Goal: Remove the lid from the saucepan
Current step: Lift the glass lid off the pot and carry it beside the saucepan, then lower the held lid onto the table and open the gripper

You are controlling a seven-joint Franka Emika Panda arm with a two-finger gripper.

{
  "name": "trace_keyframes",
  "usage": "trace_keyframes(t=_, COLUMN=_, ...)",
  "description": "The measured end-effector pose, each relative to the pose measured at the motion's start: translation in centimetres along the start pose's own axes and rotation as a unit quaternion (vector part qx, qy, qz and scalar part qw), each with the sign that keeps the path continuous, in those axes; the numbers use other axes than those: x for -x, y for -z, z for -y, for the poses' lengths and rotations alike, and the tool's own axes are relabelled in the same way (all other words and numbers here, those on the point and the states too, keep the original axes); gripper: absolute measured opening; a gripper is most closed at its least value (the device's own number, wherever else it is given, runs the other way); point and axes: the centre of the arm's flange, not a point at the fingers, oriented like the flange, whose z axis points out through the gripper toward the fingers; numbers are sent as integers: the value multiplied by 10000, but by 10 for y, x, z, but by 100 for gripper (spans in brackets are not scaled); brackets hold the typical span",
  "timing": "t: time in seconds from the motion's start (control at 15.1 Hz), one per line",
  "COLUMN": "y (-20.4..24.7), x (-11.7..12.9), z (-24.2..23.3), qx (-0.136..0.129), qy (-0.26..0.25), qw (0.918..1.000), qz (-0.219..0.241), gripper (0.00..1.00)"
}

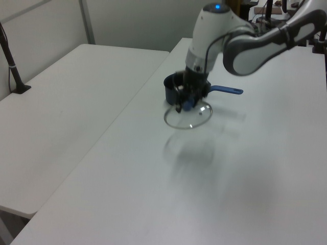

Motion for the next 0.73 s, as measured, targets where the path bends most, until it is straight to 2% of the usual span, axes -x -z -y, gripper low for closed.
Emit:
trace_keyframes(t=0.2, y=-25, x=40, z=6, qx=-66, qy=-2, qw=9998, qz=172, gripper=61)
trace_keyframes(t=0.33, y=-41, x=57, z=3, qx=-114, qy=-73, qw=9997, qz=224, gripper=61)
trace_keyframes(t=0.73, y=-57, x=66, z=-8, qx=-242, qy=-170, qw=9994, qz=191, gripper=61)
